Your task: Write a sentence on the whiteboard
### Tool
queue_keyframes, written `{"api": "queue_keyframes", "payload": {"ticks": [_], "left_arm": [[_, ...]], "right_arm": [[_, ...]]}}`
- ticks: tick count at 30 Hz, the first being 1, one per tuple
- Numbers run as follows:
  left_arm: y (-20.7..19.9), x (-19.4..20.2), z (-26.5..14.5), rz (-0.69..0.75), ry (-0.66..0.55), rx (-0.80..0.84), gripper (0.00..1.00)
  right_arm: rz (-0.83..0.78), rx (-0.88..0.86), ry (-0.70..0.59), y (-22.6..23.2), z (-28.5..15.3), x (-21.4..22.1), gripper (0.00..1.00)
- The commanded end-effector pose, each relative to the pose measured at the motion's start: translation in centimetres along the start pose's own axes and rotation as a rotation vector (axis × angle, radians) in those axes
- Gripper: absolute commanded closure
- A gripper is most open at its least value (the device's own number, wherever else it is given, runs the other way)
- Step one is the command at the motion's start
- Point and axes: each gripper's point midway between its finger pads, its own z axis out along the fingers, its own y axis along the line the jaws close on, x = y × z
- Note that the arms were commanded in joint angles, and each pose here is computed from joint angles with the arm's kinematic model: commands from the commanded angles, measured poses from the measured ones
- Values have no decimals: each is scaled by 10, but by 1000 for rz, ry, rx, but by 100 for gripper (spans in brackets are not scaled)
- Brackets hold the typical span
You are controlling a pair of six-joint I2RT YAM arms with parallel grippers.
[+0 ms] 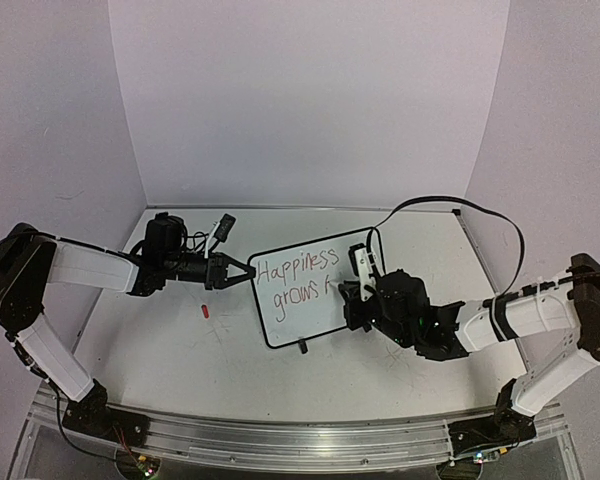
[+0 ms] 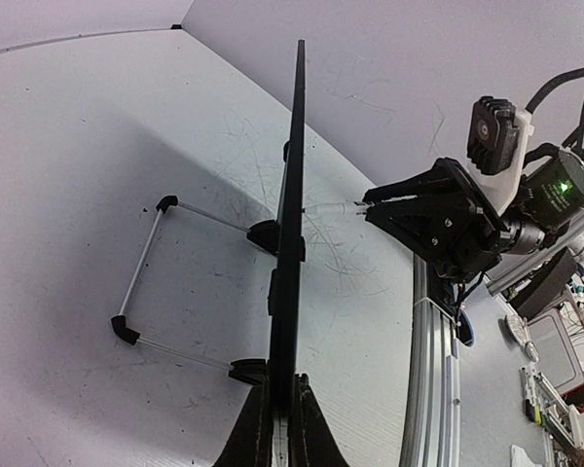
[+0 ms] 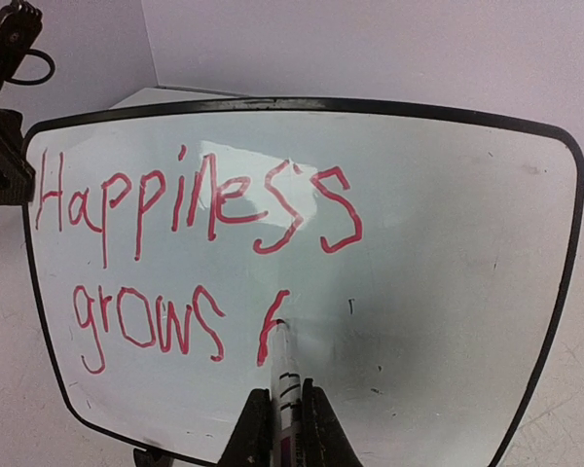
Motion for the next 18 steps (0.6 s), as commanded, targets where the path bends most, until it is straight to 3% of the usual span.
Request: {"api": "queue_keyframes", "payload": {"ticks": [1,12,18], "left_arm": [[0,1,3,13,21,-2,100],[0,1,4,9,23,0,100],[1,1,4,8,24,0,100]], "right_arm": [[16,24,19,-8,-4,6,100],[26,6,58,-6,-8,21,100],[32,2,-9,-4,-10,-3,100]]}}
